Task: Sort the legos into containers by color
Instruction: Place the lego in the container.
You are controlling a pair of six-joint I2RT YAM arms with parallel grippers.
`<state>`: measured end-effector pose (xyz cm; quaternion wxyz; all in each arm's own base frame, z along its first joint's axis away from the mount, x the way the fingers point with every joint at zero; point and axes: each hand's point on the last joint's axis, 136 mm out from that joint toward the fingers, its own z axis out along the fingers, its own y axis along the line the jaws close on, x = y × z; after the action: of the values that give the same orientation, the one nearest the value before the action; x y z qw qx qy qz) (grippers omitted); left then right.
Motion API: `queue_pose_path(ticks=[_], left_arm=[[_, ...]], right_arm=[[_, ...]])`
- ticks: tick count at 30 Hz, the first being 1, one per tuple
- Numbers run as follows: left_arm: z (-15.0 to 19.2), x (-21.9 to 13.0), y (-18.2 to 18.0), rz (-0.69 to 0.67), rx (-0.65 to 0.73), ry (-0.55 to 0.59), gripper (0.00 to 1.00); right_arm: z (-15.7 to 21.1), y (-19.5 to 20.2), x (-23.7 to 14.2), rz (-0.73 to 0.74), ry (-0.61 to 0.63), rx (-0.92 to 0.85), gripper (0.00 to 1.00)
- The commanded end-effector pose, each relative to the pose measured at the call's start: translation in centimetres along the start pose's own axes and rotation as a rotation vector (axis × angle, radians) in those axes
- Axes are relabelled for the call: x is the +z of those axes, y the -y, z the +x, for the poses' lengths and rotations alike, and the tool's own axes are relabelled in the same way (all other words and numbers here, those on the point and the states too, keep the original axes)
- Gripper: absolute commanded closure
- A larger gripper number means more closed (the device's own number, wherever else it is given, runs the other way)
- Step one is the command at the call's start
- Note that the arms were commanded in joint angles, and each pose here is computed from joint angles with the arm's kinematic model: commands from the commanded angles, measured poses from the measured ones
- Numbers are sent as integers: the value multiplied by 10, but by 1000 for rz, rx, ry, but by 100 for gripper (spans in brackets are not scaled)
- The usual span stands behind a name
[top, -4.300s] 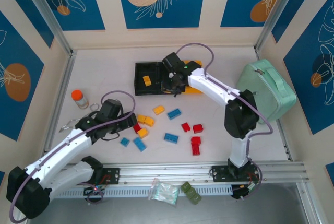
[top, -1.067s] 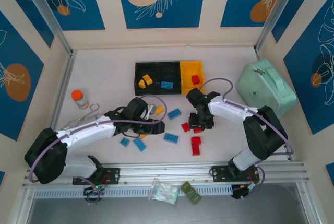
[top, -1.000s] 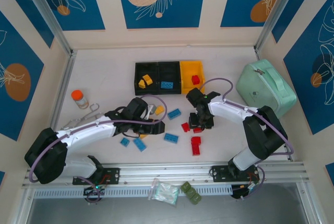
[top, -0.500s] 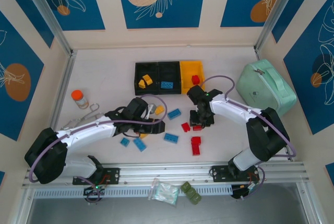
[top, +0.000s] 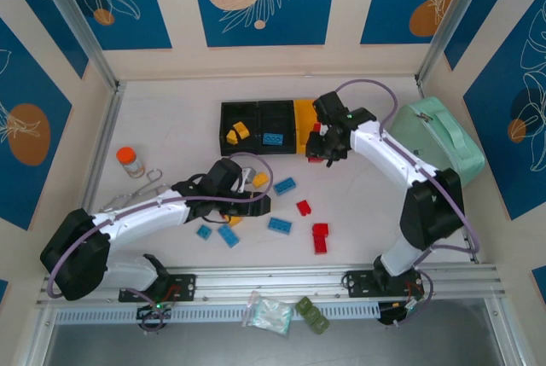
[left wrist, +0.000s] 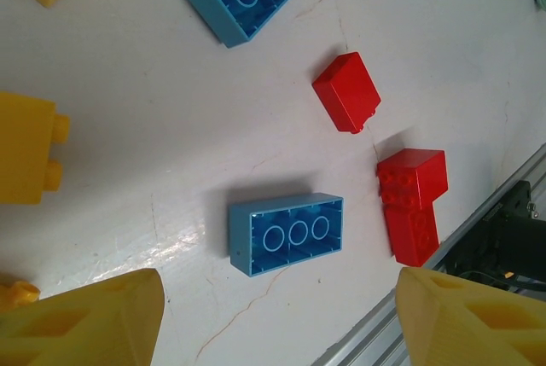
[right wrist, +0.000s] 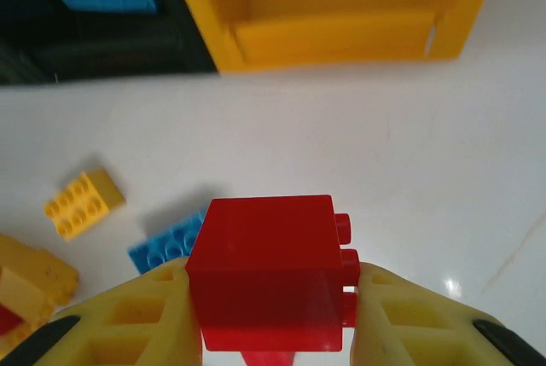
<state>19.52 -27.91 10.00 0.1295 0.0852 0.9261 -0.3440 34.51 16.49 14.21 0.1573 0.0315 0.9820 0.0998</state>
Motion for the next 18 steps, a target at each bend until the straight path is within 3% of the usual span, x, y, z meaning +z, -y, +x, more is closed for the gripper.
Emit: queue_pose_path(ticks=[1,10,18], left_arm=[[-4,-2,8,13,11,23,28],[-2,-3,4,1,6,29,28],[-1,-2,3,-2,5,28,28]], right_arm=[[-27,-4,10,-10,22,2,65],[-79,0,48,21,22,63,64],[-89,1,70,32,-3,90,59]])
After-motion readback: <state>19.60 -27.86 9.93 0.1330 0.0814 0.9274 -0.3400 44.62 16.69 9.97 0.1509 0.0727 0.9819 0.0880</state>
